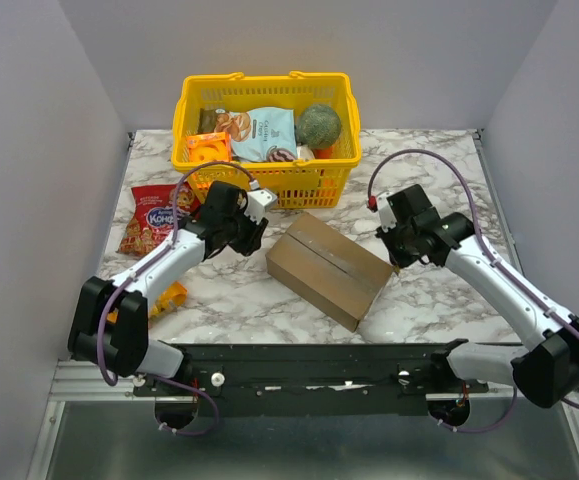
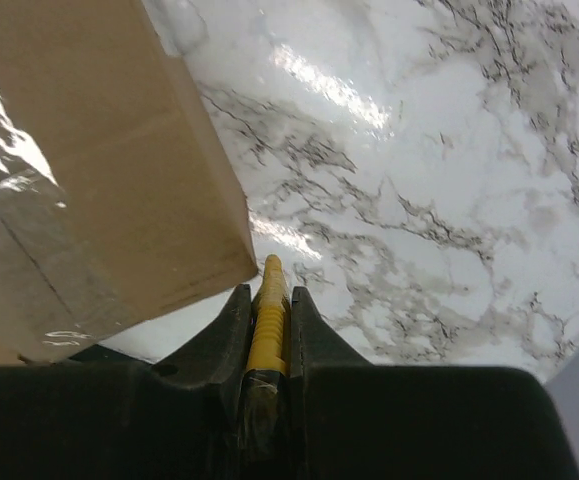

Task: Unpack the express box

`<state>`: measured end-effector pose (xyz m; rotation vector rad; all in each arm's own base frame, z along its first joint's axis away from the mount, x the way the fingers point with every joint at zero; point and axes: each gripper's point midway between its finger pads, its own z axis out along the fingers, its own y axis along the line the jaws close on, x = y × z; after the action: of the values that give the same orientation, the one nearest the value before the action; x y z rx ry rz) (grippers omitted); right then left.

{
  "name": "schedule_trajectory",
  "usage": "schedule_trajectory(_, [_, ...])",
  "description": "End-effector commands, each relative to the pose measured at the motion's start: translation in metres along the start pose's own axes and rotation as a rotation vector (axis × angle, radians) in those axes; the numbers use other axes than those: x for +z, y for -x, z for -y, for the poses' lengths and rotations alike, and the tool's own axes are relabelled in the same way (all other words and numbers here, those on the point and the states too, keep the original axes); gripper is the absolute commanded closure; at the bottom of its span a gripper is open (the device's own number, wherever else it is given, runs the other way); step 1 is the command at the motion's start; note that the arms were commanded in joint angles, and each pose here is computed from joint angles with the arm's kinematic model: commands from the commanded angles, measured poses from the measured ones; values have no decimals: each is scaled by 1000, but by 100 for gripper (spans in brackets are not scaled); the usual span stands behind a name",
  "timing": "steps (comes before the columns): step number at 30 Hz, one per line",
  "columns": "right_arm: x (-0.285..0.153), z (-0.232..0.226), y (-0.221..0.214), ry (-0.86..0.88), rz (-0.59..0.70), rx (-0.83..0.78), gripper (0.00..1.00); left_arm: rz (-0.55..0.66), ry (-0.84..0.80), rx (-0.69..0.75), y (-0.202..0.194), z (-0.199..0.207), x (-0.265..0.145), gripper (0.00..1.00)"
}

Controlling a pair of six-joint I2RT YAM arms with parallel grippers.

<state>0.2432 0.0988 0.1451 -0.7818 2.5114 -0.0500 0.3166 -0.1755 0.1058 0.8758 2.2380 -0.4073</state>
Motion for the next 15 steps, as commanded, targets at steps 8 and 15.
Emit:
schedule_trajectory(8, [6, -26, 70, 170, 80, 108, 100, 0, -269, 190, -36, 57, -40, 55])
schedule_trajectory(15, [3, 11, 72, -48, 74, 145, 100, -15, -54, 149, -37, 20, -47, 56])
